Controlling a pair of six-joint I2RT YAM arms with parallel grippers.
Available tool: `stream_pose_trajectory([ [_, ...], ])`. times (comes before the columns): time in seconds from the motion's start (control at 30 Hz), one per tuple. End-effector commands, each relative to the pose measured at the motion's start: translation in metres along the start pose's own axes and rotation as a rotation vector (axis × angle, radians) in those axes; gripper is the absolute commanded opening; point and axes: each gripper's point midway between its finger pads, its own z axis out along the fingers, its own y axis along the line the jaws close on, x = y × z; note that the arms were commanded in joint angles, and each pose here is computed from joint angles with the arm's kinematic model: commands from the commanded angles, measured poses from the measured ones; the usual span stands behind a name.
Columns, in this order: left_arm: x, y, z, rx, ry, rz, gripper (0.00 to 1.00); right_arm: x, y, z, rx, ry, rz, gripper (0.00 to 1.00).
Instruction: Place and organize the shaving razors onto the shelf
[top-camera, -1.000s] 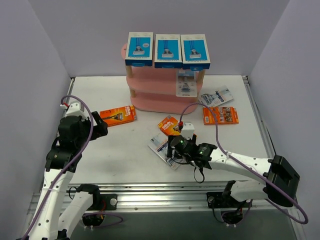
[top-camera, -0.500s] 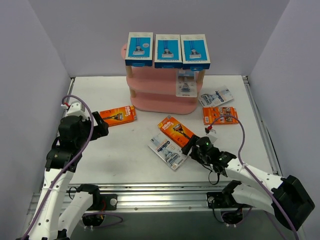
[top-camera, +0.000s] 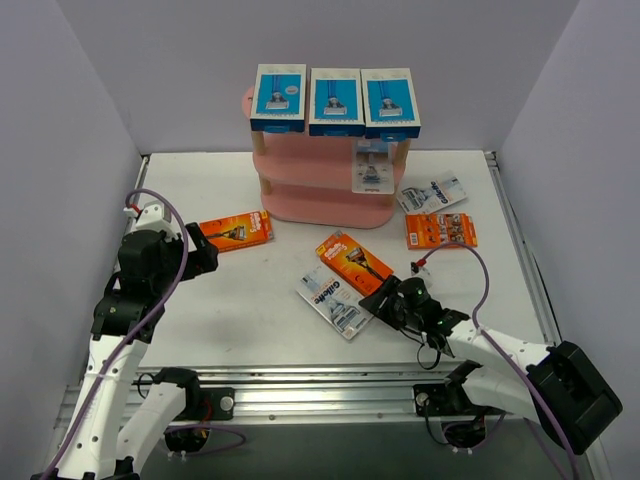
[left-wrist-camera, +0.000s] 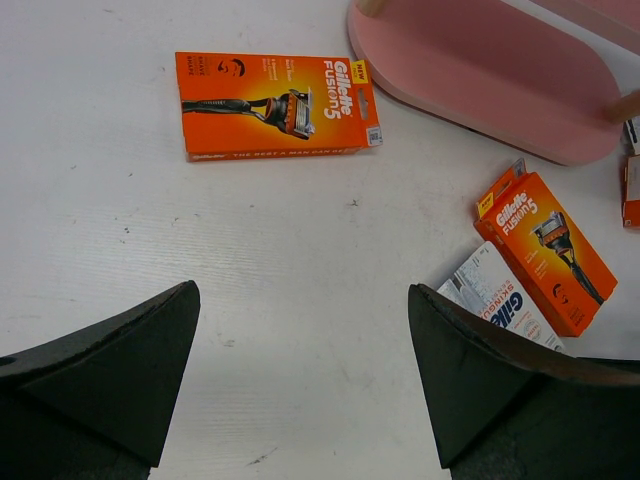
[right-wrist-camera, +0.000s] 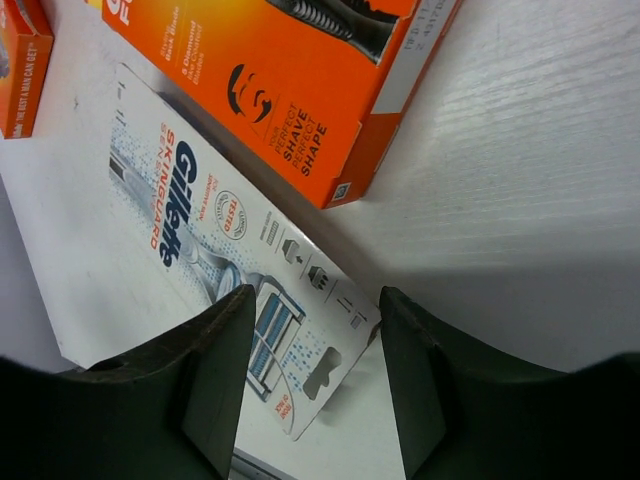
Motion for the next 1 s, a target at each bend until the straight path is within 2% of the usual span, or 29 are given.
stream_pose_trajectory([
  [0.0,-0.019,-0.010,-0.004,0.042,-0.064,0.010,0.94,-0.004,0.013,-0.001,-0.058,-0.009,0.031,0.47],
  [0.23,-0.019,-0.010,-0.004,0.040,-0.068,0.009,0.94,-0.001,0.007,-0.001,-0.051,-0.008,0.035,0.34],
  [0.57,-0.019,-0.010,-0.005,0.042,-0.067,0.010,0.94,-0.014,0.030,-0.009,-0.118,-0.046,0.007,0.00],
  [0.97,-0.019,-0.010,-0.005,0.042,-0.067,0.010,0.94,-0.030,0.060,-0.023,-0.184,-0.084,-0.075,0.00],
])
